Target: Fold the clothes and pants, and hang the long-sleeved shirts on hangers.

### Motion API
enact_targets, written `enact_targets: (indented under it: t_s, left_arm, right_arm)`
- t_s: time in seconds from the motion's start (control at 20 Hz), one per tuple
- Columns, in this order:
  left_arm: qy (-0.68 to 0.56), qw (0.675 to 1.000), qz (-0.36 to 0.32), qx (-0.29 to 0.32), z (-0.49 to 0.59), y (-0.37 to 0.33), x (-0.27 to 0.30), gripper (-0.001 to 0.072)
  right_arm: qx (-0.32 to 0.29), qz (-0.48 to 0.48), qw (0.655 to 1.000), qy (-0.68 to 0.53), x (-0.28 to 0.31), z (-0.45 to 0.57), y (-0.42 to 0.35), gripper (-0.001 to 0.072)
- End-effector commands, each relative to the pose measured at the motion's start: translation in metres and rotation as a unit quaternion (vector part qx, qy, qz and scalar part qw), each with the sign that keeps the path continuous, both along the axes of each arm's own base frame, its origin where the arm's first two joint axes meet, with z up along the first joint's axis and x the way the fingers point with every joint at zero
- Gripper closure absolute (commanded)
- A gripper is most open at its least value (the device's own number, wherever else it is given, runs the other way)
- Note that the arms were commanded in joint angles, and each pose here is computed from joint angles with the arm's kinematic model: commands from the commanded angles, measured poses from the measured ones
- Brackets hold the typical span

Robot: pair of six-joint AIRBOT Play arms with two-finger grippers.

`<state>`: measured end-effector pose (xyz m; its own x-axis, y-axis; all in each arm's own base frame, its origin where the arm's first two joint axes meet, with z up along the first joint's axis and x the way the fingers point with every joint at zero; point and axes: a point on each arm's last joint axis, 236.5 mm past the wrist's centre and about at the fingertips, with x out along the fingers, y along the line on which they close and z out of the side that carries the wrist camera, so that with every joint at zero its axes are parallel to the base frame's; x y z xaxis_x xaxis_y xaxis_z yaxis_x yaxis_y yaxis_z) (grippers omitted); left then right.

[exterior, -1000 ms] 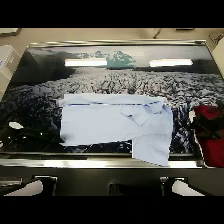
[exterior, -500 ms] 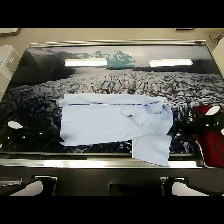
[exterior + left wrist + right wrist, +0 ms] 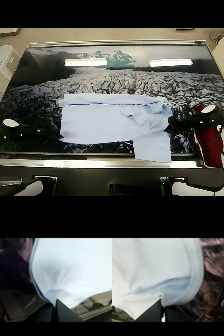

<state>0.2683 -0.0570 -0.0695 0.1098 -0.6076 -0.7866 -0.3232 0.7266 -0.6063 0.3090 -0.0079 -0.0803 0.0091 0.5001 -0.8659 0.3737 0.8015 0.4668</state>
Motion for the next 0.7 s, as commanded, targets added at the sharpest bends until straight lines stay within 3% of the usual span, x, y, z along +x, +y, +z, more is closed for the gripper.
enact_targets:
  t_s: [0.0, 0.1, 0.15, 0.25, 0.4, 0.45, 0.5, 0.65]
  left_arm:
    - [-0.123, 0.992, 0.001, 0.036, 0.070, 0.018, 0.059, 0.0688]
    - [-0.265, 0.960, 0.004, 0.088, 0.173, 0.036, 0.107, 0.0688]
    - [-0.352, 0.929, 0.013, 0.118, 0.245, 0.043, 0.125, 0.0688]
    - [-0.523, 0.833, 0.038, 0.176, 0.402, 0.049, 0.128, 0.0687]
    - [-0.709, 0.658, 0.075, 0.241, 0.593, 0.037, 0.055, 0.0687]
    - [-0.737, 0.623, 0.073, 0.253, 0.623, 0.028, 0.025, 0.0687]
    - [-0.757, 0.596, 0.068, 0.260, 0.643, 0.016, -0.005, 0.0687]
    - [-0.781, 0.555, 0.071, 0.277, 0.661, -0.002, -0.068, 0.0688]
  right_arm:
    - [-0.015, 0.021, 0.995, -0.092, 0.044, 0.073, -0.010, 0.0677]
    - [-0.070, 0.024, 0.972, -0.224, 0.088, 0.166, -0.027, 0.0677]
    - [-0.105, 0.030, 0.946, -0.306, 0.105, 0.228, -0.033, 0.0677]
    - [-0.190, 0.045, 0.858, -0.476, 0.110, 0.367, -0.037, 0.0677]
    - [-0.317, 0.012, 0.674, -0.667, 0.039, 0.563, -0.028, 0.0677]
    - [-0.350, -0.004, 0.624, -0.699, 0.002, 0.602, -0.023, 0.0677]
    - [-0.373, -0.019, 0.595, -0.711, -0.029, 0.622, -0.020, 0.0677]
    - [-0.394, -0.067, 0.561, -0.725, -0.103, 0.646, -0.010, 0.0677]
